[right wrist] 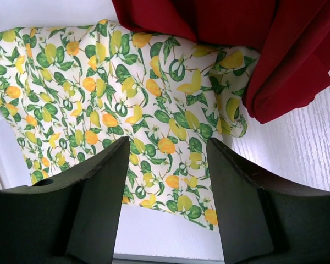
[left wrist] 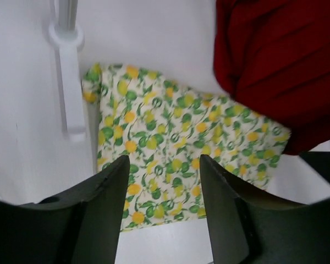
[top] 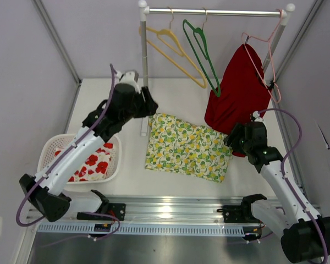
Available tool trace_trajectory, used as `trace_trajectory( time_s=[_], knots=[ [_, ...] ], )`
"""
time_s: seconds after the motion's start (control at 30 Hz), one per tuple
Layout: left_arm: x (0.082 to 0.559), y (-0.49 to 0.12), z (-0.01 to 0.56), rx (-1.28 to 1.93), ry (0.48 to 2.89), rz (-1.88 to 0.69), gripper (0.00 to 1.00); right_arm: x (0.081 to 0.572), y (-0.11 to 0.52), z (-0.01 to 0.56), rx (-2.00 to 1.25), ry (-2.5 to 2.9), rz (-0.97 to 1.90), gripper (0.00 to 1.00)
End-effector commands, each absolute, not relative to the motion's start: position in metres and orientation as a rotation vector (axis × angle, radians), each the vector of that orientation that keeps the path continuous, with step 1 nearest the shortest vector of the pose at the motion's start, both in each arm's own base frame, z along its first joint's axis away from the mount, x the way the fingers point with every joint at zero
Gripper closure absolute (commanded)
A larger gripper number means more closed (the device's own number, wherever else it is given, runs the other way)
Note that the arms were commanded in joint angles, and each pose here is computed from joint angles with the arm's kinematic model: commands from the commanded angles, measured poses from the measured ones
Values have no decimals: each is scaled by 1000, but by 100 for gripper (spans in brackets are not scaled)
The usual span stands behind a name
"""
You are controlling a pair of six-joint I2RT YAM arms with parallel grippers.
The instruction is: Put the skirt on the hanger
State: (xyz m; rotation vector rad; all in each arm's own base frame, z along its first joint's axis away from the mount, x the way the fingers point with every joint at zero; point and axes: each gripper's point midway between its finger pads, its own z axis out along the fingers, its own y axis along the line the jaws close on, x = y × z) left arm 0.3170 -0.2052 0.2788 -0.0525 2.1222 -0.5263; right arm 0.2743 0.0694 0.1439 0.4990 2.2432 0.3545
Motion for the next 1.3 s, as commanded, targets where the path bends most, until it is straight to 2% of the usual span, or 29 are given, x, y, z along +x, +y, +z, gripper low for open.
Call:
trace_trajectory(
  time_s=[0.0, 0.03, 0.07, 0.17, 0.33, 0.8, 1.07, 1.27],
  knots=[
    [336, -217, 374, -60, 1915, -499, 37, 273, 73, 154, 455, 2227, 381, 37],
    [337, -225, 384, -57, 1892, -499, 36, 272, 74, 154, 446, 2228, 381, 37],
    [345, -231, 418, -80, 1821, -517, 35, 272, 74, 155, 442, 2225, 383, 37],
    [367, -238, 453, -144, 1724, -498, 34, 271, 75, 158, 430, 2222, 395, 37],
    [394, -257, 490, -202, 1557, -438, 26, 272, 78, 162, 419, 2209, 413, 37],
    [432, -296, 487, -252, 1450, -297, 22, 272, 86, 169, 389, 2199, 467, 37],
    [445, -304, 479, -234, 1475, -236, 25, 271, 86, 168, 387, 2201, 470, 37],
    [461, -304, 473, -215, 1516, -211, 33, 271, 89, 168, 383, 2202, 487, 37]
  ],
)
